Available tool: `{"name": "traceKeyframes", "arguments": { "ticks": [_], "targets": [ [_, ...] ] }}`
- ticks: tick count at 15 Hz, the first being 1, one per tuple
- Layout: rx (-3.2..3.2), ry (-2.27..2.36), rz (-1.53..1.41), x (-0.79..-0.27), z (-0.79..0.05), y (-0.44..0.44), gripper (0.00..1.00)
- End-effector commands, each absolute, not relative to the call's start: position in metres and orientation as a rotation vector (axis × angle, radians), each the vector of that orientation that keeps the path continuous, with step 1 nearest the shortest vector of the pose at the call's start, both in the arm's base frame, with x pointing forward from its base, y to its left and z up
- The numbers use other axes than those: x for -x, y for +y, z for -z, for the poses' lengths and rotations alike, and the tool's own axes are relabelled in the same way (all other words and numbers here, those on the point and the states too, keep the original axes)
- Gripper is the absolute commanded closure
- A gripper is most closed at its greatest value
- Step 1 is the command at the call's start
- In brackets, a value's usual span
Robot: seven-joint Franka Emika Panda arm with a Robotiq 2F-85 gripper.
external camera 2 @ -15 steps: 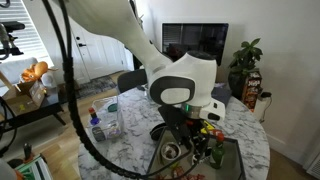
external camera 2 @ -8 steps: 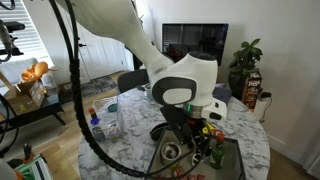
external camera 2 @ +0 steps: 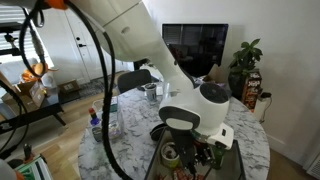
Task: Take the sunglasses out of the box and put them into the case
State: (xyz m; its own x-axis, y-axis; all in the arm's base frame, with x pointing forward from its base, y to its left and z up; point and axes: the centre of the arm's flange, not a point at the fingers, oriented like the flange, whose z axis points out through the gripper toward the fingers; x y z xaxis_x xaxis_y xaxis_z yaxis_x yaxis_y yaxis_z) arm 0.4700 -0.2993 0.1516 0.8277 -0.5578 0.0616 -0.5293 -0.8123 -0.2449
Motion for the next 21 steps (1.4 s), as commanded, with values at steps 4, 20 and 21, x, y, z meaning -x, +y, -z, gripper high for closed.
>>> {"name": "traceKeyframes", "arguments": {
  "ticks": [4, 20, 21],
  "targets": [
    [2.748, 0.806, 0.246, -0.487, -0.107, -0.321, 0.74],
    [2.73, 0.488, 0.061, -0.407, -0.215, -0.31, 0.98],
    [2.703, 0.401, 0.025, -0.395, -0.225, -0.308, 0.98]
  ]
}}
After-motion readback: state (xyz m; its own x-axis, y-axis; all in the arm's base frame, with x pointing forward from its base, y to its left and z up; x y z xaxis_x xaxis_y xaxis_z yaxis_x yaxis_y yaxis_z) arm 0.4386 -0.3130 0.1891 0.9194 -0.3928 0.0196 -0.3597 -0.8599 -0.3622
